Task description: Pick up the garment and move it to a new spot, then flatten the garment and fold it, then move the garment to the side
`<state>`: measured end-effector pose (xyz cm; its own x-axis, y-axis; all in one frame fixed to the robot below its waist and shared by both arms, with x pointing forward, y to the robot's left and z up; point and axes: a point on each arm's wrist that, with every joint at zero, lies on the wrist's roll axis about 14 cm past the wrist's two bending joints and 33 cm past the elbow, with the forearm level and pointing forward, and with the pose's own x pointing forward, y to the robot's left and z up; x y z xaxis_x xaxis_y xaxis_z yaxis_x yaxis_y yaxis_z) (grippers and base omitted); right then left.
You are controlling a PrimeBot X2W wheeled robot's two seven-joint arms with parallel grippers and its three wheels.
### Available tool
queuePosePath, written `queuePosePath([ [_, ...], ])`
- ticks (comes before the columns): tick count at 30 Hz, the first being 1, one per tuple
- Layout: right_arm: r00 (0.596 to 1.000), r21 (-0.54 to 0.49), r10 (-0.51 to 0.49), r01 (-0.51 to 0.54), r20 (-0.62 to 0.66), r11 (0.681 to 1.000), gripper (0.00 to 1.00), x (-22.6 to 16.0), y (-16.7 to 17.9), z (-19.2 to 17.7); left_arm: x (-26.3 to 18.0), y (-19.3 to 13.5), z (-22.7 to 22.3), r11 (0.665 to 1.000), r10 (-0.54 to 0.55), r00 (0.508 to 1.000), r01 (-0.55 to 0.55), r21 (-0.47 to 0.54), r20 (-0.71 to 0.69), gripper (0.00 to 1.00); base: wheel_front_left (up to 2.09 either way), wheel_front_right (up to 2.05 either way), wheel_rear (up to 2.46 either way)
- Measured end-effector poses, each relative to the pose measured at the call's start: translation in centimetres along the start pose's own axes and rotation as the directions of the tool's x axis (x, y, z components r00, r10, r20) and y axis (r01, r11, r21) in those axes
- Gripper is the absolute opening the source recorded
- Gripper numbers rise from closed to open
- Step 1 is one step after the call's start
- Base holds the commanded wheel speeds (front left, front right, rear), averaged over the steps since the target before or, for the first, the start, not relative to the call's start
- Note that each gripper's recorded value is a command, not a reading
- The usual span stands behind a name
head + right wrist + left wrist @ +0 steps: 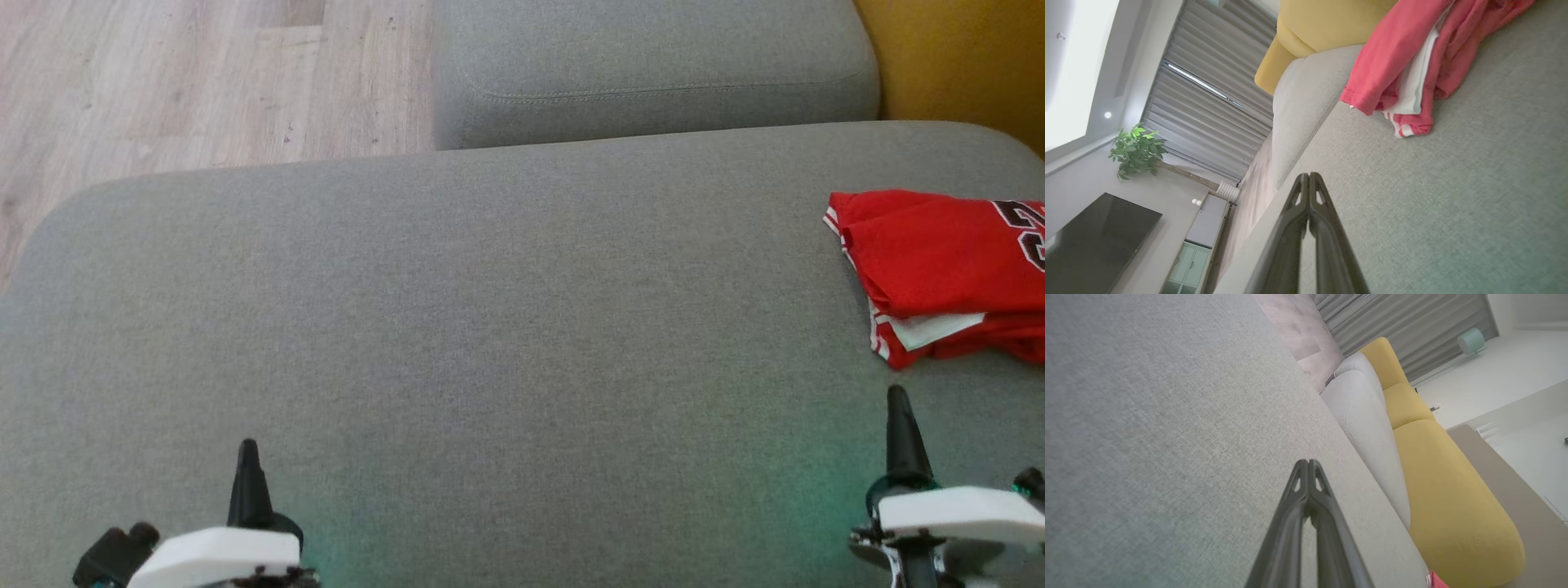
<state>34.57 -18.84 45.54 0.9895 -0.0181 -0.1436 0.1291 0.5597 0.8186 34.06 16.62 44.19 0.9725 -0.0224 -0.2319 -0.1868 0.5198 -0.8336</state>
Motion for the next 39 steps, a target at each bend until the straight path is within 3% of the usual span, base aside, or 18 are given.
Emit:
queuePosePath([
  [19, 1.000, 0.230, 0.006, -0.009, 0.013, 0.973, 0.00, 1.0, 0.5, 1.0, 0.8, -0.7, 0.9, 0.978, -0.035, 0.999, 0.034, -0.206, 0.001, 0.00, 0.00, 0.00, 0.00],
  [39, 0.999, 0.457, 0.029, -0.039, 0.027, 0.889, 0.00, 2.0, 1.1, 2.0, 1.7, -1.5, 2.6, 0.907, -0.080, 0.996, 0.086, -0.413, 0.034, 0.00, 0.00, 0.00, 0.00],
])
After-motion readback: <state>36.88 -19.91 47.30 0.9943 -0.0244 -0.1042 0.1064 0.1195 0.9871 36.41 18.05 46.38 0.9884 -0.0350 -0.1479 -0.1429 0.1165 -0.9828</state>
